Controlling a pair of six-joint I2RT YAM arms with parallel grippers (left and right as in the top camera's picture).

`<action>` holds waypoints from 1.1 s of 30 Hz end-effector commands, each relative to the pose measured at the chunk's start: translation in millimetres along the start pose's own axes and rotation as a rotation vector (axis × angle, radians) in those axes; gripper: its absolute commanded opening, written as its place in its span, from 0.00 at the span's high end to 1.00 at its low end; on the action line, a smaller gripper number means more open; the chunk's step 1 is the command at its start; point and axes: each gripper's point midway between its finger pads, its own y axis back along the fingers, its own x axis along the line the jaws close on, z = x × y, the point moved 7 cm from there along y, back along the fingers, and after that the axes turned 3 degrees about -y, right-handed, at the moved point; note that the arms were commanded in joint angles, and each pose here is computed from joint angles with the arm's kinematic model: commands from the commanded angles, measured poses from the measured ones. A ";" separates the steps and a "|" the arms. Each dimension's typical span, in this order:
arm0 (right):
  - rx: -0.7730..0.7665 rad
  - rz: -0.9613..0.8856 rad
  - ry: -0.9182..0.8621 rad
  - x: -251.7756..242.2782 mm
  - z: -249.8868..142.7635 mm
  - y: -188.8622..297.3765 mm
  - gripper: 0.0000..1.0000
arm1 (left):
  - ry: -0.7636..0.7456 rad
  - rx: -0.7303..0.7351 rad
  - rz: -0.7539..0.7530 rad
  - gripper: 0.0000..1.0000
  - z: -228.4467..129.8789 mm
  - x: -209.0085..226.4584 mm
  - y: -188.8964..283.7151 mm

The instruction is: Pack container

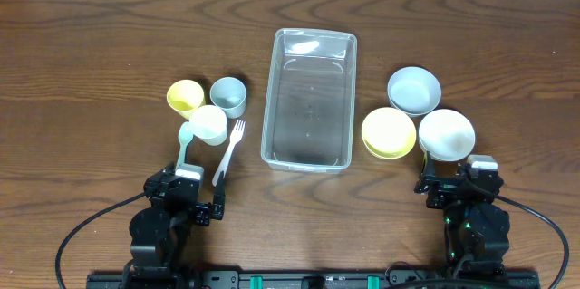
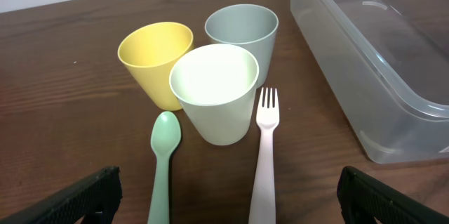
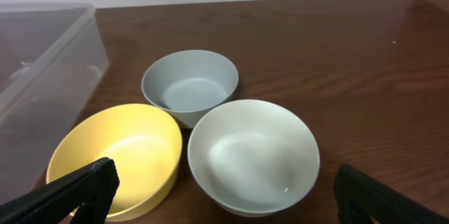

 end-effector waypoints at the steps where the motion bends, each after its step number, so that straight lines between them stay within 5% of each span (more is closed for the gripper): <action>1: 0.004 0.057 -0.067 4.8 -1.1 0.0 0.01 | 0.004 0.004 -0.018 0.02 -4.7 -2.6 -2.9; 7: 0.034 0.243 -0.160 24.2 2.0 4.9 0.01 | 0.004 0.004 -0.018 0.02 -4.7 -2.6 -2.9; 15: -0.002 0.146 -0.041 23.1 75.7 28.6 0.01 | 0.004 0.004 -0.018 0.02 -4.7 -2.6 -2.9; 25: 0.393 -0.049 0.020 34.0 197.5 -8.8 0.01 | 0.004 0.004 -0.018 0.02 -4.7 -2.6 -2.9; 33: 0.649 0.089 0.029 68.5 237.0 -104.0 0.01 | 0.004 0.004 -0.018 0.02 -4.7 -2.6 -2.9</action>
